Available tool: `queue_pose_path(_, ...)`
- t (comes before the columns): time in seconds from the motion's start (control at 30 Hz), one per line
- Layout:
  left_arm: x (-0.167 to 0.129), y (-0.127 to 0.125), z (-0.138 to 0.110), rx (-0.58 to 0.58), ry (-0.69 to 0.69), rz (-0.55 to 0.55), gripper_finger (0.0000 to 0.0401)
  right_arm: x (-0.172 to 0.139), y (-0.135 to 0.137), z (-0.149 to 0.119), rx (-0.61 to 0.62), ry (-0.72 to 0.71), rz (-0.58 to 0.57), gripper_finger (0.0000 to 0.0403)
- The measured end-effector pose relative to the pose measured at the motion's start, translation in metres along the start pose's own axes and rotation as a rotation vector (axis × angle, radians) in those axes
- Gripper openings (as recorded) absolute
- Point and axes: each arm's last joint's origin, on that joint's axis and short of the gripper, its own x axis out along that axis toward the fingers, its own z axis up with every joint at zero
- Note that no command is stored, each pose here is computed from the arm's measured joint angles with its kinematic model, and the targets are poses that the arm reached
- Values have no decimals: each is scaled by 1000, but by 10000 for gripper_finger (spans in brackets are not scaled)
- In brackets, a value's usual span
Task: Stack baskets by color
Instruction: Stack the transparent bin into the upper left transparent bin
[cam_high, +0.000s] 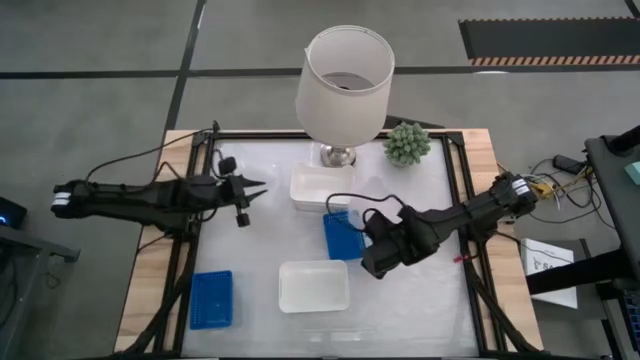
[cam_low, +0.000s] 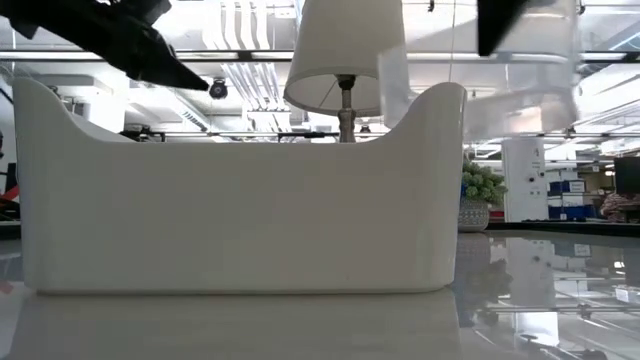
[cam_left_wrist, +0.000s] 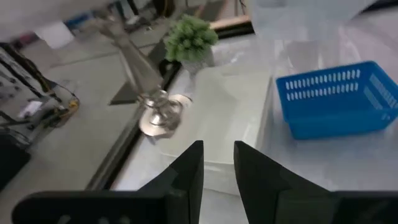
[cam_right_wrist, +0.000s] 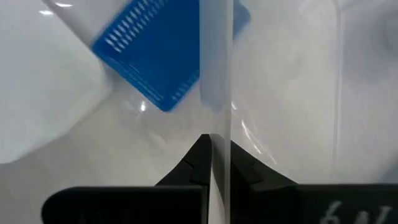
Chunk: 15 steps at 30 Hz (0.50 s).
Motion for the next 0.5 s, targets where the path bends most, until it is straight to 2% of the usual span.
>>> queue_pose_path(0.23, -22, 15, 12, 24, -142, 156, 72, -6, 16, 41, -164, -142, 83, 9)
queue_pose_path(0.37, -33, 22, 15, -13, -210, 252, 72, -3, 26, 74, -265, -226, 128, 8)
queue_pose_path(0.5, -40, 24, 10, -45, -257, 286, 72, 8, 32, 114, -346, -292, 133, 8)
